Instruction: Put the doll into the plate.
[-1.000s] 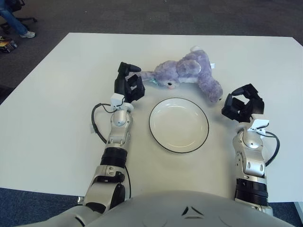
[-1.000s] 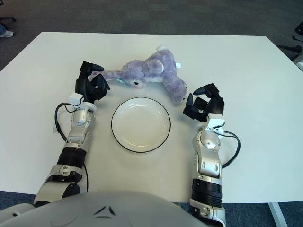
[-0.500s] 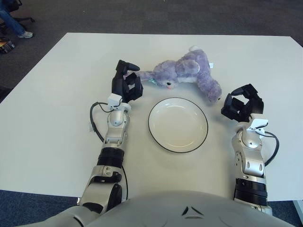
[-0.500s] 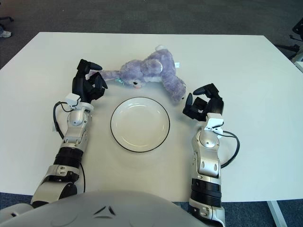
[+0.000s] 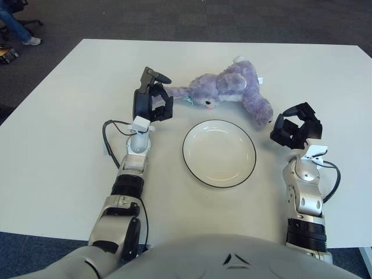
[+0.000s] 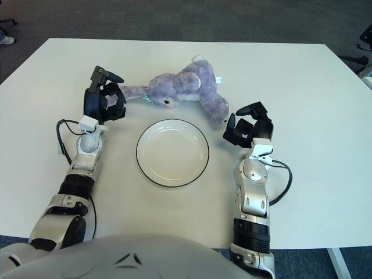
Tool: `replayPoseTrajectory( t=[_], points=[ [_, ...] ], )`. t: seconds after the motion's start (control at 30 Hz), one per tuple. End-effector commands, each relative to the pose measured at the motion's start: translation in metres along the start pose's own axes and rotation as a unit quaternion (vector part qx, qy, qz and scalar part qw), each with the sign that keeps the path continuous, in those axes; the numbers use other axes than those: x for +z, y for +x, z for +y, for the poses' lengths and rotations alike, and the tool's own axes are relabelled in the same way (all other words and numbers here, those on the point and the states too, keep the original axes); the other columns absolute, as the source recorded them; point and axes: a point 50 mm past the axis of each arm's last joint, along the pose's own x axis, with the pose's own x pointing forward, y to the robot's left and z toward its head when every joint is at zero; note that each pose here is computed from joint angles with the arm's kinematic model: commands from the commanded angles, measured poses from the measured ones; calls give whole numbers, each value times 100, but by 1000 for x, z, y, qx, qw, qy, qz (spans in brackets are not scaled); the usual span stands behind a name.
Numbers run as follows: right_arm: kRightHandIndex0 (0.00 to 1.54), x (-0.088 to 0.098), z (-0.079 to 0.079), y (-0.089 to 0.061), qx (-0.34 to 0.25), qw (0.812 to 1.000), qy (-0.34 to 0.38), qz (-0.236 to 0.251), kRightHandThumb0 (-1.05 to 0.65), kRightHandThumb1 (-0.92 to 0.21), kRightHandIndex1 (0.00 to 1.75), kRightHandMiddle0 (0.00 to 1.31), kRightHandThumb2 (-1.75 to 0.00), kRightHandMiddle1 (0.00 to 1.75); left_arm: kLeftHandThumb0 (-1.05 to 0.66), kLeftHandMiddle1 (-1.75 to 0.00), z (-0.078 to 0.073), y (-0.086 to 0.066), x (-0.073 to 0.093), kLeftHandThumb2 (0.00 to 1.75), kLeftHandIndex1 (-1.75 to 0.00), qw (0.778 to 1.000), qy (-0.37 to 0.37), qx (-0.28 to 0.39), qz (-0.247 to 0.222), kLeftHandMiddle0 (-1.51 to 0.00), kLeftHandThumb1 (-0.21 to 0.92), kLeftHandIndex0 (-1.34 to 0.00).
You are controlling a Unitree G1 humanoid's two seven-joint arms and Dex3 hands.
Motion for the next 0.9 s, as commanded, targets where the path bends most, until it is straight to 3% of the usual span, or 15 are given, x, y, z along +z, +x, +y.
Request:
replayPoseTrajectory(
  t=[0.0, 0.13, 0.23, 0.43, 0.53, 0.73, 0.87],
  points=[
    [118, 3, 1, 2, -4, 1000, 4, -5, -46, -38, 175, 56, -124, 175, -36, -175, 3, 6, -3, 59, -175, 998, 45, -40, -13, -76, 87, -22],
    [118, 2, 2, 1, -3, 1000, 5, -5, -46, -38, 175, 56, -124, 175, -35, -175, 13, 14, -7, 53, -175, 993, 82, -79, -19, -58, 91, -20],
    [118, 2, 2, 1, -2, 1000, 6, -3, -46, -38, 175, 56, -124, 175, -53, -144, 15, 18, -7, 67, -141, 990, 102, -90, -33, -32, 80, -6],
    [119, 0, 3, 1, -2, 1000, 7, 0, -46, -38, 175, 56, -124, 175, -66, -92, 14, 27, -5, 69, -106, 986, 124, -94, -56, -17, 75, -1],
    [119, 0, 3, 1, -3, 1000, 8, 1, -46, -38, 175, 56, -124, 175, -68, -79, 13, 33, -4, 66, -91, 983, 142, -96, -62, -13, 70, 0],
    [118, -1, 4, 0, -5, 1000, 8, 2, -46, -38, 175, 56, -124, 175, -67, -69, 11, 41, -3, 70, -76, 980, 160, -99, -70, -10, 58, 0],
    [118, -2, 4, 0, -7, 1000, 6, 4, -46, -37, 175, 57, -124, 175, -70, -74, 6, 48, 0, 72, -66, 977, 167, -112, -76, -9, 52, 0]
  ],
)
